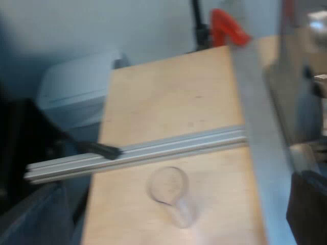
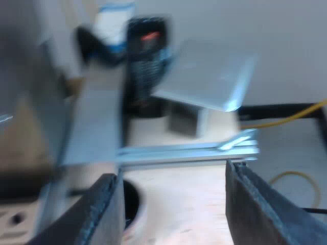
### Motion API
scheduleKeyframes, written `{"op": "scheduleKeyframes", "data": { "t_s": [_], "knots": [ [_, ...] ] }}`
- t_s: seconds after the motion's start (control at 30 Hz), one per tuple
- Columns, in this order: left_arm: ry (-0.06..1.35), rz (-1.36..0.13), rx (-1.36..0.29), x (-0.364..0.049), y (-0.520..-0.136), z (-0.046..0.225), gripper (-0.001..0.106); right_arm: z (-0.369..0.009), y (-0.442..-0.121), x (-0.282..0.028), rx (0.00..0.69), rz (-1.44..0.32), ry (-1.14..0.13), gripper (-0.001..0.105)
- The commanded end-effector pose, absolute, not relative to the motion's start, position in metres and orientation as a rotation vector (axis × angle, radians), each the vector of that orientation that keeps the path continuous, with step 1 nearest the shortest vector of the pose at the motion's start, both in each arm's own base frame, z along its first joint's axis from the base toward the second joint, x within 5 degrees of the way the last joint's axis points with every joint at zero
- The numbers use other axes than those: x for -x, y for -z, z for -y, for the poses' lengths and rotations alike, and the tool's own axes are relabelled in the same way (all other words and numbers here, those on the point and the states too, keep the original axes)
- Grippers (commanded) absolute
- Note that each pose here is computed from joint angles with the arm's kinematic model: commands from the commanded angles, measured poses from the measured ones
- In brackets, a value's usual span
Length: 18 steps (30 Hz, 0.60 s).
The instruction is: Grind coffee beans and then tamp
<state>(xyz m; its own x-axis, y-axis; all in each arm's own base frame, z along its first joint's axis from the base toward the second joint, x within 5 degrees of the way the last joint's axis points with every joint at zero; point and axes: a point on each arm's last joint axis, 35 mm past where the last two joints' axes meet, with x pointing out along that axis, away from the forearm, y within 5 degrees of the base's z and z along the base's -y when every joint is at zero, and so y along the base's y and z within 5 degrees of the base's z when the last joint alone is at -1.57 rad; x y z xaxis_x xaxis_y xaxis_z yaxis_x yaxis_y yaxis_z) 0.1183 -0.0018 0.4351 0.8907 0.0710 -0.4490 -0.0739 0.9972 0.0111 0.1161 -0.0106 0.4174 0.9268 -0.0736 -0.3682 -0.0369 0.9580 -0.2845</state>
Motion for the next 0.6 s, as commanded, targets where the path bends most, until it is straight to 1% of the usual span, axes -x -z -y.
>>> {"op": "scheduleKeyframes", "data": {
  "t_s": [0.03, 0.07, 0.13, 0.17, 0.23, 0.3, 0.37, 0.4, 0.43, 0.47, 0.57, 0.6],
  "knots": [
    [-0.062, -0.418, 0.041, -0.100, -0.442, 0.002, 0.086, 0.014, -0.413, -0.108, 0.289, -0.369, 0.037, 0.049],
    [-0.063, -0.396, 0.046, -0.089, -0.443, 0.001, 0.086, 0.014, -0.408, -0.103, 0.273, -0.364, 0.038, 0.049],
    [-0.059, -0.362, 0.051, -0.077, -0.444, 0.001, 0.086, 0.012, -0.403, -0.096, 0.269, -0.351, 0.022, 0.049],
    [-0.056, -0.316, 0.057, -0.060, -0.444, 0.000, 0.086, 0.010, -0.398, -0.088, 0.277, -0.336, 0.013, 0.049],
    [-0.055, -0.277, 0.060, -0.044, -0.441, -0.001, 0.086, 0.008, -0.394, -0.078, 0.282, -0.317, 0.004, 0.049],
    [-0.047, -0.209, 0.066, -0.017, -0.433, -0.002, 0.086, 0.004, -0.386, -0.062, 0.287, -0.282, -0.014, 0.049],
    [-0.045, -0.171, 0.069, -0.003, -0.427, -0.003, 0.086, 0.003, -0.382, -0.054, 0.290, -0.265, -0.018, 0.049],
    [-0.044, -0.140, 0.071, 0.010, -0.419, -0.004, 0.086, 0.003, -0.381, -0.054, 0.290, -0.267, -0.018, 0.049],
    [-0.044, -0.127, 0.072, 0.014, -0.418, -0.004, 0.086, 0.003, -0.381, -0.054, 0.290, -0.267, -0.018, 0.049],
    [-0.043, -0.102, 0.074, 0.025, -0.411, -0.005, 0.086, 0.001, -0.372, -0.033, 0.297, -0.206, -0.010, 0.049],
    [-0.042, -0.084, 0.075, 0.044, -0.394, -0.006, 0.086, -0.001, -0.362, -0.017, 0.300, -0.175, -0.005, 0.049],
    [-0.044, -0.125, 0.072, 0.041, -0.388, -0.006, 0.086, -0.002, -0.358, -0.011, 0.302, -0.159, -0.002, 0.049]
  ]
}}
